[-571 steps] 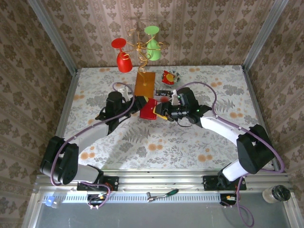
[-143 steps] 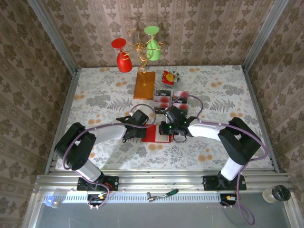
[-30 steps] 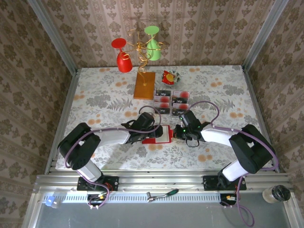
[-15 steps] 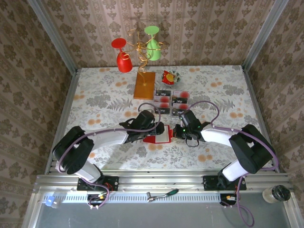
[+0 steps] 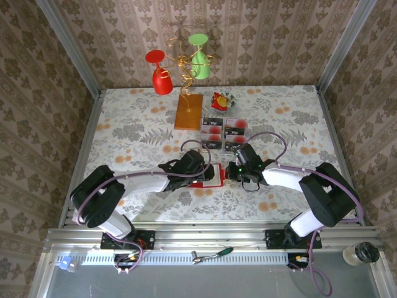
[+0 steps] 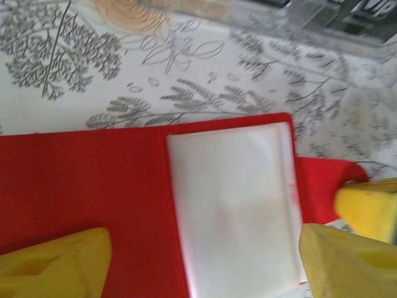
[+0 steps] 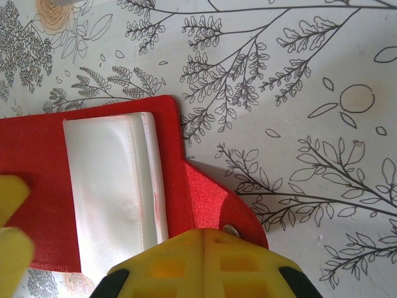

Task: Put the credit cards into the card holder
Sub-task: Press the card holder at the center of the table.

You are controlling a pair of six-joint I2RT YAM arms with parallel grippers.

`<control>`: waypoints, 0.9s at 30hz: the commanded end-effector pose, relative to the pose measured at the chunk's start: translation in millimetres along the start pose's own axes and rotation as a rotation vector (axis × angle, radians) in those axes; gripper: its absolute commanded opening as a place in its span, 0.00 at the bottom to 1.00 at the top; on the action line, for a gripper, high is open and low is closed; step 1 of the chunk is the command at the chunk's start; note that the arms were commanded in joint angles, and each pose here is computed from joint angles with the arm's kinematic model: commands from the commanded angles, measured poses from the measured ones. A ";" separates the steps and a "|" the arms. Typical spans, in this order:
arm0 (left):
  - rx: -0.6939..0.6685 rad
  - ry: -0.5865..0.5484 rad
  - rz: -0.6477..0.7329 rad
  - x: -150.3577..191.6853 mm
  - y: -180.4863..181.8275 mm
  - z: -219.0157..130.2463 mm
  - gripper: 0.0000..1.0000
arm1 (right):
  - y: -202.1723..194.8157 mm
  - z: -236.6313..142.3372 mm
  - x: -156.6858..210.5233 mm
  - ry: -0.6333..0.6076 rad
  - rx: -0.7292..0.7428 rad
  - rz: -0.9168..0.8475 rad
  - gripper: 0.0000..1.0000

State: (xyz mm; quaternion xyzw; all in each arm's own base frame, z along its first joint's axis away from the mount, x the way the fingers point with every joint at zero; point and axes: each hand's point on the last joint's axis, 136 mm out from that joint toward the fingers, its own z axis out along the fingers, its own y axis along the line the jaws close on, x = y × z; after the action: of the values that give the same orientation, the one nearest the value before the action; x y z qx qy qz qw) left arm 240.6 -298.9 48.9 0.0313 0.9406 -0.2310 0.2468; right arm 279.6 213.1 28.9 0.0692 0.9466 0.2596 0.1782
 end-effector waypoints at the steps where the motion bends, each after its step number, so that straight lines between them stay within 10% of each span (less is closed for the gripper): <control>1: -0.040 -0.011 0.040 3.3 13.6 9.5 0.80 | 11.3 -5.0 -13.6 -0.027 -0.018 -0.003 0.04; 15: -0.039 0.006 0.079 -4.9 30.1 20.7 0.80 | -10.8 5.2 -11.0 -0.029 0.035 0.029 0.04; 27: -0.047 -0.020 0.085 -5.1 23.4 11.3 0.80 | 50.0 -9.1 -27.0 -0.021 -0.067 -0.067 0.05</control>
State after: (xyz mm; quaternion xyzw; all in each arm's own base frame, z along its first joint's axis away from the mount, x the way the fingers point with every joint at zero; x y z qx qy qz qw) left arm 261.9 -291.1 37.1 0.0596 0.9360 -0.2188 0.2692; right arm 299.5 234.6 57.3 0.0521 0.9389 0.2767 0.1982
